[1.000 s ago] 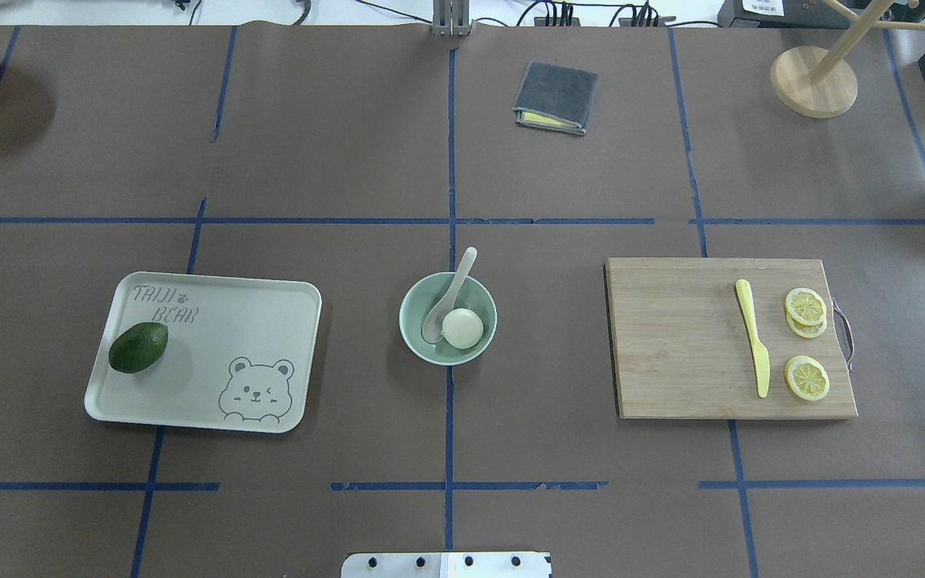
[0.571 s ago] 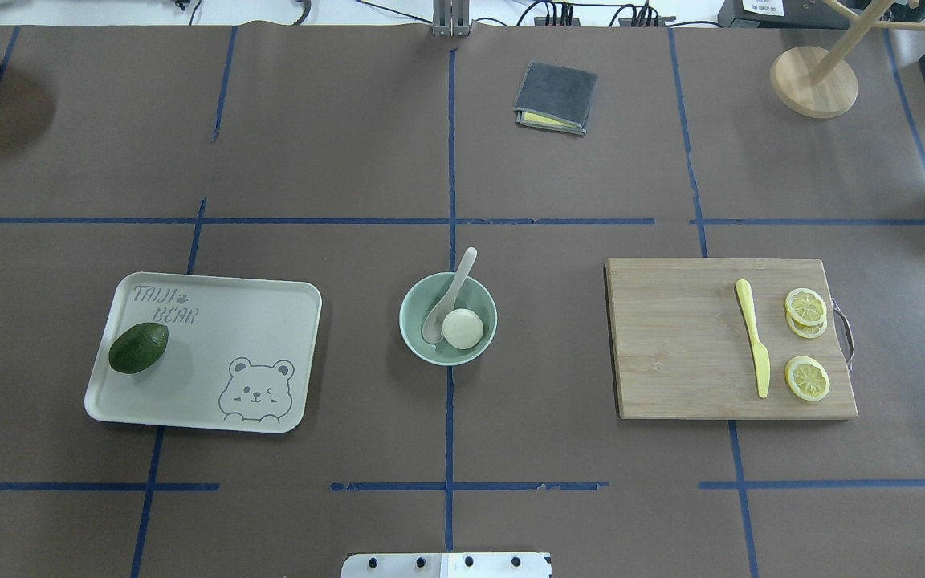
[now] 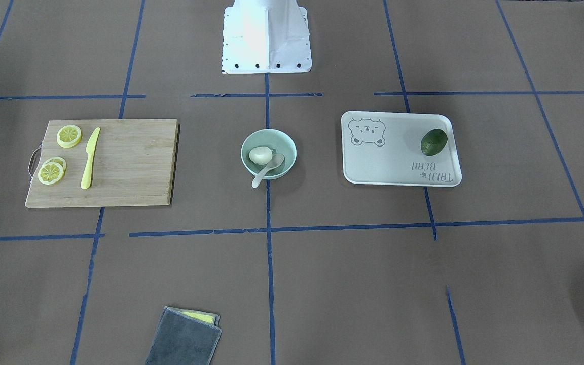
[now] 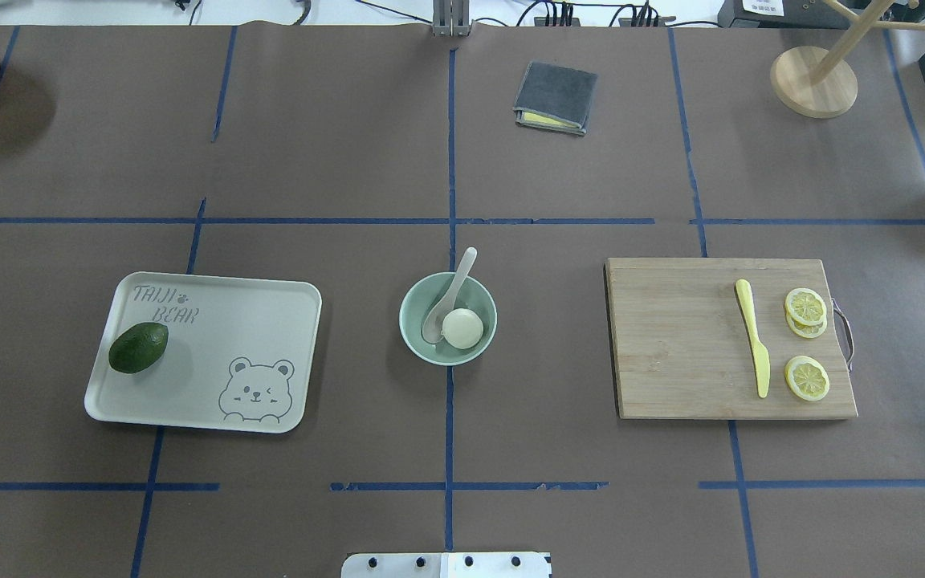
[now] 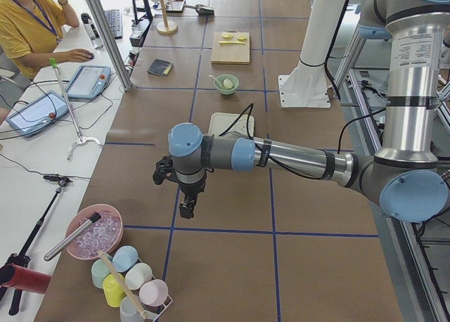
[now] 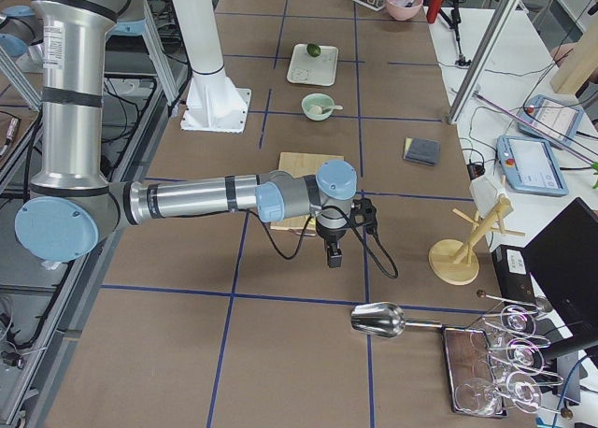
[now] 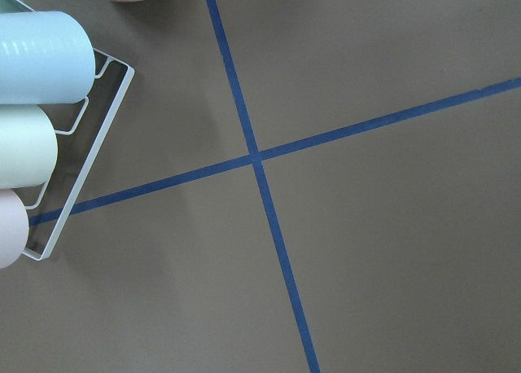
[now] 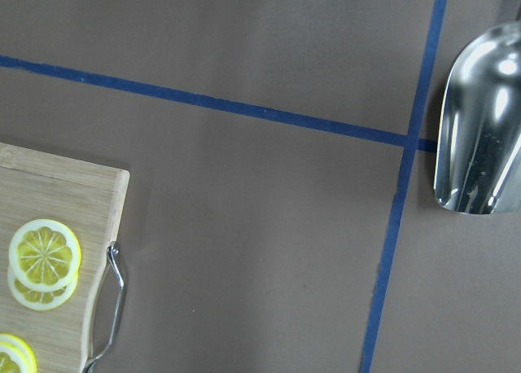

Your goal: Put spoon and bun in bowl

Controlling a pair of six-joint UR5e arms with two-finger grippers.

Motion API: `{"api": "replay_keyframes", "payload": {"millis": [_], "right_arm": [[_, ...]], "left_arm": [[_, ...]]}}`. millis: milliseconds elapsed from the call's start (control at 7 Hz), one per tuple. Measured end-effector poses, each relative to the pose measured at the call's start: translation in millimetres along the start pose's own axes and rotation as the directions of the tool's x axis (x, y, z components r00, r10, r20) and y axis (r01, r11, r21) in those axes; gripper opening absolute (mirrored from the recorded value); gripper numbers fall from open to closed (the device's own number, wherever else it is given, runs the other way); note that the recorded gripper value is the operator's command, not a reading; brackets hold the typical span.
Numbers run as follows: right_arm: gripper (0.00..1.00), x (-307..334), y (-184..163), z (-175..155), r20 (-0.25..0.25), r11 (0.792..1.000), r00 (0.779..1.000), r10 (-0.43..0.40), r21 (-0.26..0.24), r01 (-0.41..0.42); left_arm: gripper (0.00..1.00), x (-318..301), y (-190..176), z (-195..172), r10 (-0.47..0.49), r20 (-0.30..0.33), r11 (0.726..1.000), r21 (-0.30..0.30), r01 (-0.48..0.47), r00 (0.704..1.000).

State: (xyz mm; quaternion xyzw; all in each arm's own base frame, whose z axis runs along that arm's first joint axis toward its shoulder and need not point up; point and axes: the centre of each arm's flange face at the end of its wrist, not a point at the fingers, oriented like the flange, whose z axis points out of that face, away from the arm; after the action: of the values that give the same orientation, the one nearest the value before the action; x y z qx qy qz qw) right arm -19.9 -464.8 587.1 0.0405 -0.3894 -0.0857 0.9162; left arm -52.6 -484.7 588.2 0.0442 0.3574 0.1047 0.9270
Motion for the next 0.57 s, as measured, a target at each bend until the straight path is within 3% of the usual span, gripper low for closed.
{"api": "replay_keyframes", "payload": {"millis": [286, 571], "right_arm": [[1.00, -9, -11, -2, 0.042, 0.999, 0.999, 0.022, -0.043, -0.020], [1.00, -8, -11, -6, 0.049, 0.999, 0.998, 0.025, -0.048, -0.022]], "left_arm": [[1.00, -8, 4, 11, -0.052, -0.024, 0.997, -0.054, 0.051, 0.998], [1.00, -9, 5, 15, -0.066, -0.063, 0.996, -0.059, 0.062, 0.996]]}}
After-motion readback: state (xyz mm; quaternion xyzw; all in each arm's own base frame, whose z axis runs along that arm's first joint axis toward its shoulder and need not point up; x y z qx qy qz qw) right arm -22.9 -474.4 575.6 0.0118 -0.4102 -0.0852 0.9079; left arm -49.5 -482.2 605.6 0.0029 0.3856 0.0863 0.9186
